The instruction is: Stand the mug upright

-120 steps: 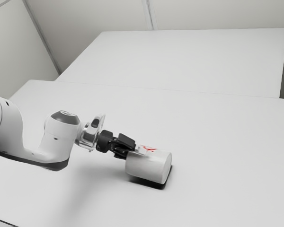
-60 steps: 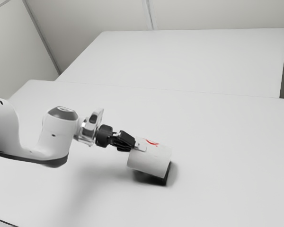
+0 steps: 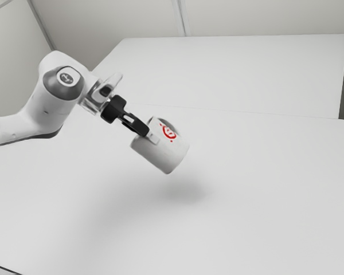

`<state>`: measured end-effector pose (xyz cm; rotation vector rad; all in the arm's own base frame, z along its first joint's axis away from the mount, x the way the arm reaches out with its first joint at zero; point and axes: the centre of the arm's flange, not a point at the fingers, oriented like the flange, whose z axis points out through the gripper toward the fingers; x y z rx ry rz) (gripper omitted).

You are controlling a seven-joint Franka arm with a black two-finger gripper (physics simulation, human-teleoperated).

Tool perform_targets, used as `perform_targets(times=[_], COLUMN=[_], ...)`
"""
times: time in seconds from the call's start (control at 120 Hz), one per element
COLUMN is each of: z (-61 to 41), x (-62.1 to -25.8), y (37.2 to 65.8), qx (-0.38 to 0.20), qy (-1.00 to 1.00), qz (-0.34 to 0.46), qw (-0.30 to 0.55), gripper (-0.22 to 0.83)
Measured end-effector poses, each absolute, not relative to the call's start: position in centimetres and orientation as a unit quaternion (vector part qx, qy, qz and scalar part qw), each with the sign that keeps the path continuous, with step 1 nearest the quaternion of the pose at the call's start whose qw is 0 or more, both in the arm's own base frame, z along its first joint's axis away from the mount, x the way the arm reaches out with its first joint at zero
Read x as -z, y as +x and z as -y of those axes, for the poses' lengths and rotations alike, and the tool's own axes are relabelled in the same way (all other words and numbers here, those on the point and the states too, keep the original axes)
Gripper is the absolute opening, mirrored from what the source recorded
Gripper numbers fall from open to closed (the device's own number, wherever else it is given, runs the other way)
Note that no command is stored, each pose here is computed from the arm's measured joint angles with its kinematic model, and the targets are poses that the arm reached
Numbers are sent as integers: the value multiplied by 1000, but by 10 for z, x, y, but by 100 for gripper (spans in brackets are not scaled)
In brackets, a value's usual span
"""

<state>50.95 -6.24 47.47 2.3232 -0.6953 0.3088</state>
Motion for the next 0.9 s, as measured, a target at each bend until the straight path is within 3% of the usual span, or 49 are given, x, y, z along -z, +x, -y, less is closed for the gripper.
perform_targets(times=[0.217,0.383,0.608,0.9], z=[40,30,21,21], x=[-477,-471,-440,-415], y=[503,503,497,487], qx=[-35,-5,-1,-44], qy=[942,962,977,985], qz=[271,246,207,165], qw=[196,115,46,16], gripper=[-17,-17,-17,-17])
